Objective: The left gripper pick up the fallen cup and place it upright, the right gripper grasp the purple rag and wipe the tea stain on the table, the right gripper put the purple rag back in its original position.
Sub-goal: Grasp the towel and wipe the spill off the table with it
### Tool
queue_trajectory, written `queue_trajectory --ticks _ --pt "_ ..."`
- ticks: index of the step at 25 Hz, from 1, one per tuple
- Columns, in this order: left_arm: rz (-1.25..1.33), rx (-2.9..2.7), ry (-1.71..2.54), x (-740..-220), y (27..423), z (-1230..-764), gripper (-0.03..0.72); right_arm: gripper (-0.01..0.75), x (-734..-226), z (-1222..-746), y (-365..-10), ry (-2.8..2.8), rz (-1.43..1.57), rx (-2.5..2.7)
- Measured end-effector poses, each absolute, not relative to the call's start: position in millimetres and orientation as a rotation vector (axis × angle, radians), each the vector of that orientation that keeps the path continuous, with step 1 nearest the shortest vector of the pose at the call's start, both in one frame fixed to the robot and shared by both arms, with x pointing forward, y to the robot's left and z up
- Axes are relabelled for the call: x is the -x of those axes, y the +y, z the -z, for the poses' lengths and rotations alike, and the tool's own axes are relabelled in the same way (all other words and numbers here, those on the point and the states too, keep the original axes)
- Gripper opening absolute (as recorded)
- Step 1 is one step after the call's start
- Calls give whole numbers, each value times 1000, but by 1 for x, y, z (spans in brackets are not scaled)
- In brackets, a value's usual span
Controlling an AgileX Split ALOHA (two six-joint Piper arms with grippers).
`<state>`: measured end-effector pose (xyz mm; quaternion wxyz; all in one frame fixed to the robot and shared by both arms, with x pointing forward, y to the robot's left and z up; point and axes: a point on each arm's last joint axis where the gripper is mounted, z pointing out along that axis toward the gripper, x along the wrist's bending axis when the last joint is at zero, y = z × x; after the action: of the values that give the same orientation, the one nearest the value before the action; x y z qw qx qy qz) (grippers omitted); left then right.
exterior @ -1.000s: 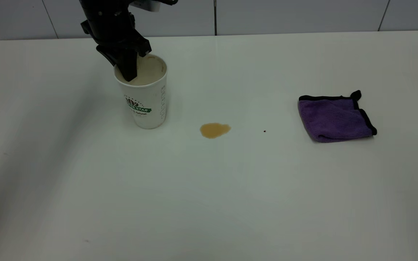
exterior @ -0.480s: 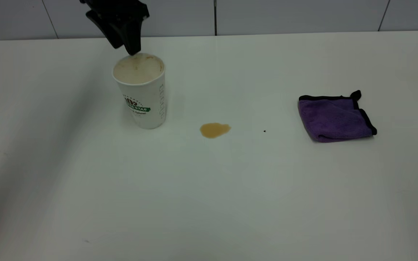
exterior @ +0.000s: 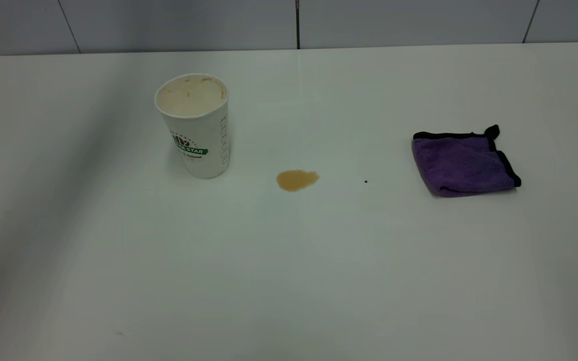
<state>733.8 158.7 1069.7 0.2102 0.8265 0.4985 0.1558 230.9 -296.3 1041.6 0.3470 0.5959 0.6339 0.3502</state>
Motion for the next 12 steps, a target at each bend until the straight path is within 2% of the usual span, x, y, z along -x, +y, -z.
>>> queue_trajectory --ticks 5,8,12 --pt "-517 -2180 1361 -688 169 -1153 458 486 -231 -1042 -296 1644 -909 -1546" --pt "-515 -2184 1363 -651 179 -1180 458 486 -231 -1042 -296 1644 -909 -1546" --pt "-510 -2254 1410 -600 197 -1187 458 486 -231 -1042 -296 1644 -909 -1546"
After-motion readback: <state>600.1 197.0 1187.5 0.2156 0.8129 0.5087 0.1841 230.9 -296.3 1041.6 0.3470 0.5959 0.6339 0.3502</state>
